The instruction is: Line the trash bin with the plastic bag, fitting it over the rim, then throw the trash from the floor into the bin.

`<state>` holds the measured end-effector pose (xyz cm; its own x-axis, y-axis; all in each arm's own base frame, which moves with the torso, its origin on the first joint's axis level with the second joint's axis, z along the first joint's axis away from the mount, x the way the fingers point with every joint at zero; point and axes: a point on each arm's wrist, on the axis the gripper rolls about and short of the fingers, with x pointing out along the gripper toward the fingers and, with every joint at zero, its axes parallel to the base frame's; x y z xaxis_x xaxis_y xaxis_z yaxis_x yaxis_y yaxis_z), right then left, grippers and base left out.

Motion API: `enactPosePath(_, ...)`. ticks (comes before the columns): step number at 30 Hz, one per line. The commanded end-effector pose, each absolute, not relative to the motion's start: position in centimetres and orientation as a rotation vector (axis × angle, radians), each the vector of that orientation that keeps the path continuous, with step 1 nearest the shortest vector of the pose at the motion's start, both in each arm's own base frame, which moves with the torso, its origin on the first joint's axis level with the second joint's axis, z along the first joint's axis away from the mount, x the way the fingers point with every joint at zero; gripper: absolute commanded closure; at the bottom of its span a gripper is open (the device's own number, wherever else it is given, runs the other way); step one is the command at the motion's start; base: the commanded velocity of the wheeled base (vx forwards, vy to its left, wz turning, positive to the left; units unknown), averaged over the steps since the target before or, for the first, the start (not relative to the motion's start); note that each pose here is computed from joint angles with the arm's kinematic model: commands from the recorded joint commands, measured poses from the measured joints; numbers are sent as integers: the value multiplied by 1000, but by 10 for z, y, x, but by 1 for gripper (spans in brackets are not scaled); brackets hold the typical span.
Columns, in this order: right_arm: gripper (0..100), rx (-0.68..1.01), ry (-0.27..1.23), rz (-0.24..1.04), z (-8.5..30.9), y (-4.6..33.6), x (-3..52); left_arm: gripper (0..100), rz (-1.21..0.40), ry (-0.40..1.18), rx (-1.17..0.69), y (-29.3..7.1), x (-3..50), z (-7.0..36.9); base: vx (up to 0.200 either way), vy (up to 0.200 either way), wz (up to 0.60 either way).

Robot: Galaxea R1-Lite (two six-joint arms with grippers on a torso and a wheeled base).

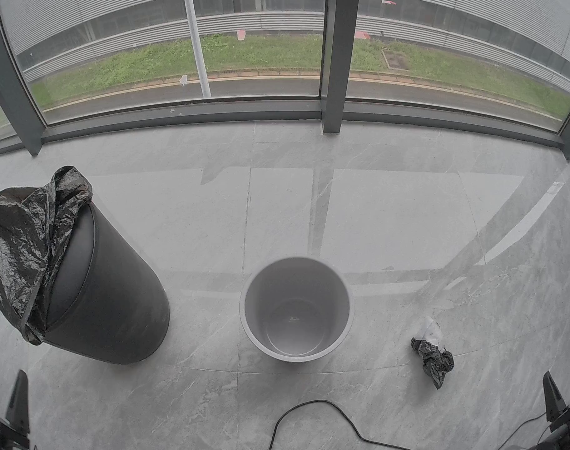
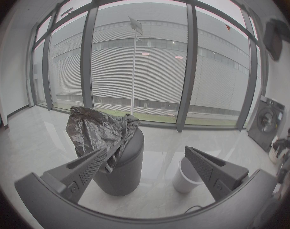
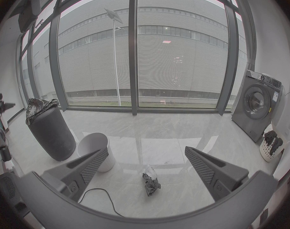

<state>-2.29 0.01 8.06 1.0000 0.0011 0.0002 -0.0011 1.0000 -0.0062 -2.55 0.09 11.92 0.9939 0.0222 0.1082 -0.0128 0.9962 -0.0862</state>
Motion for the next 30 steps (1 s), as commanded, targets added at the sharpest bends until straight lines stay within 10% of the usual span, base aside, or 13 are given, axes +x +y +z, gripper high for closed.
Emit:
enactPosePath(1, 0, -12, 12, 5, 76, 0, -22, 0, 137, 3, -243, 3, 38, 213, 0, 0, 0)
enactPosePath(7, 0, -95, -5, 78, 90, 2, -22, 0, 349, 33, -241, 21, 74, 232, 0, 0, 0)
enactPosePath(13, 0, -107, 6, 82, 175, 2, 9, 0, 206, 85, -55, 22, 86, 235, 0, 0, 0)
enactPosePath(30, 0, -120, 45, 175, 169, 5, 39, 0, 83, 134, -177, 13, 62, 229, 0, 59, 0)
